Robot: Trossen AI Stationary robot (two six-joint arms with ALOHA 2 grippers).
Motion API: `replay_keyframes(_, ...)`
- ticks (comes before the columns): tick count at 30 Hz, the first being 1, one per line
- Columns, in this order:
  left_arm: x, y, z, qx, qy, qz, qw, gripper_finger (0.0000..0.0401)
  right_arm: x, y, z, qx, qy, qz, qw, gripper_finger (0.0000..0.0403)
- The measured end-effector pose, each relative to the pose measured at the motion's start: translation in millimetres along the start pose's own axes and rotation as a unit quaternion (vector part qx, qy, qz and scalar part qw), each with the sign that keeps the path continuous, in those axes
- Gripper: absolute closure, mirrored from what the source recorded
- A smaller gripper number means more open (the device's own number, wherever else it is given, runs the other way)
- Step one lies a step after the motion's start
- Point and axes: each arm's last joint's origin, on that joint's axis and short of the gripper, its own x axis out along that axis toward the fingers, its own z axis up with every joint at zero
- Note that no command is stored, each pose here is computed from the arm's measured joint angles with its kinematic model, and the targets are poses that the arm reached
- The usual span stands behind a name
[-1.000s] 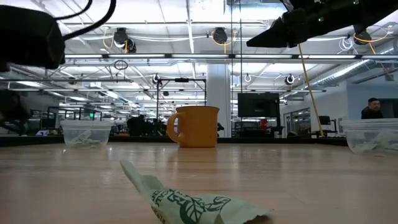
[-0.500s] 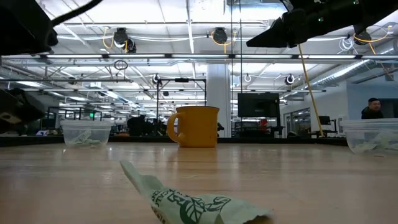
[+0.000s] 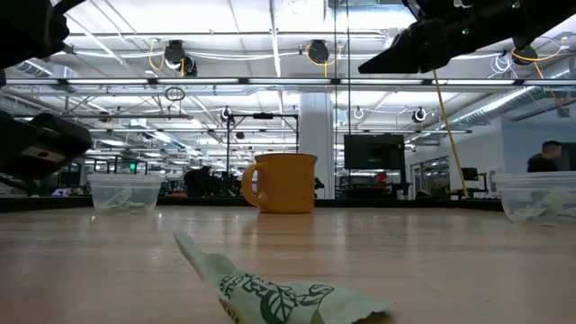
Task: Pick and place Stevia / Truvia into bins
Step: Put the light green stevia packet into the left transparent container
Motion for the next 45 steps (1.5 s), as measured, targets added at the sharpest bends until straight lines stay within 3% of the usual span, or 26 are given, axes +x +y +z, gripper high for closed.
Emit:
replay_keyframes(14, -0.2, 2.6, -0.7, 0.002, 0.0, 0.017, 1.0, 0.0388, -0.1, 1.2, -3.4, -0.001, 0.017, 0.006, 1.0, 0.0332)
replay_keyframes(22, -25.7, 22.5, 9.1, -0.038, -0.069, 0.145, 0.986, 0.0397, -0.1, 0.9, -2.6, 0.0, 0.013, 0.004, 1.0, 0.0332)
replay_keyframes(27, -69.5, 46.6, 18.6, -0.146, -0.129, 0.23, 0.954, 0.0395, 0.0, 0.6, -1.7, 0.001, 0.009, 0.003, 1.0, 0.0332)
replay_keyframes(32, -112.1, 77.7, 10.4, -0.219, -0.117, 0.294, 0.923, 0.0396, 0.0, 0.6, -1.6, -0.001, 0.009, 0.003, 1.0, 0.0332)
replay_keyframes(36, -137.9, 103.2, -3.2, -0.275, -0.093, 0.355, 0.889, 0.0398, 0.0, 0.5, -1.4, -0.002, 0.007, 0.003, 1.0, 0.0332)
replay_keyframes(40, -154.3, 124.4, -12.5, -0.315, -0.072, 0.395, 0.86, 0.0395, 0.0, 0.5, -1.3, -0.002, 0.007, 0.003, 1.0, 0.0332)
replay_keyframes(45, -158.2, 144.9, -14.1, -0.369, -0.059, 0.403, 0.835, 0.0398, 0.0, 0.4, -1.0, -0.002, 0.006, 0.002, 1.0, 0.0332)
